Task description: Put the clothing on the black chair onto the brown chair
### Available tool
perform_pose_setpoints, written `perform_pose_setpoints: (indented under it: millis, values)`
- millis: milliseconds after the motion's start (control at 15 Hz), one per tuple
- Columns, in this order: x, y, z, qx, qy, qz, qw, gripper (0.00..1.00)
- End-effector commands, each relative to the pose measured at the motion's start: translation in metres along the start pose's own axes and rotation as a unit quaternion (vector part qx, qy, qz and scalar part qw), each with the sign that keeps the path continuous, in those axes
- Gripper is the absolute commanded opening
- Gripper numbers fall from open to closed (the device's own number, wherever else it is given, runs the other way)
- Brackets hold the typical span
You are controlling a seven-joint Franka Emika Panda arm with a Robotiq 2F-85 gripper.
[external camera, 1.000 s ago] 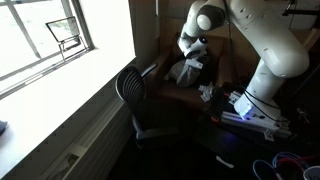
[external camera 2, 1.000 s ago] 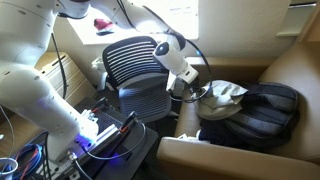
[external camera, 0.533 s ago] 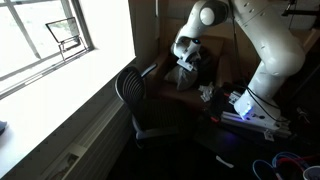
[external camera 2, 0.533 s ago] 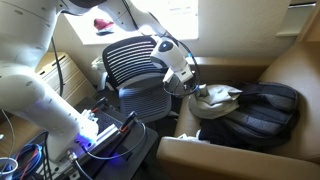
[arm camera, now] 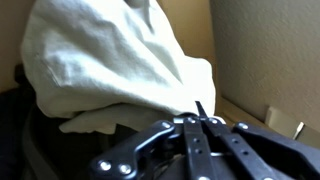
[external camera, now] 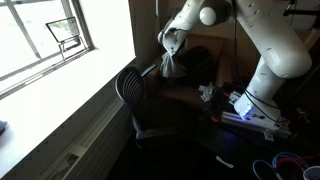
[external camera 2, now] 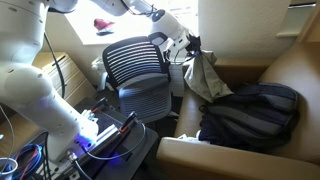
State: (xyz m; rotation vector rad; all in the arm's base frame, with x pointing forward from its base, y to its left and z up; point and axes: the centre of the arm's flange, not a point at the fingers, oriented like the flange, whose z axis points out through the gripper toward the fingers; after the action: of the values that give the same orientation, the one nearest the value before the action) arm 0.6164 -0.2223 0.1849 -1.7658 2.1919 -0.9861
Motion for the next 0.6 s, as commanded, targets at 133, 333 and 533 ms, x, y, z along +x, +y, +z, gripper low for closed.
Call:
perform_pose_setpoints:
  millis: [133,333,533]
  values:
    - [0.035,-0.030,-0.010,0.031,0.060,0.033,0.9972,0.02]
    - [0.047,-0.026,-0.001,0.031,0.095,0.039,0.9942,0.02]
    - [0.043,-0.023,0.004,0.012,0.053,0.062,0.9966,0.27]
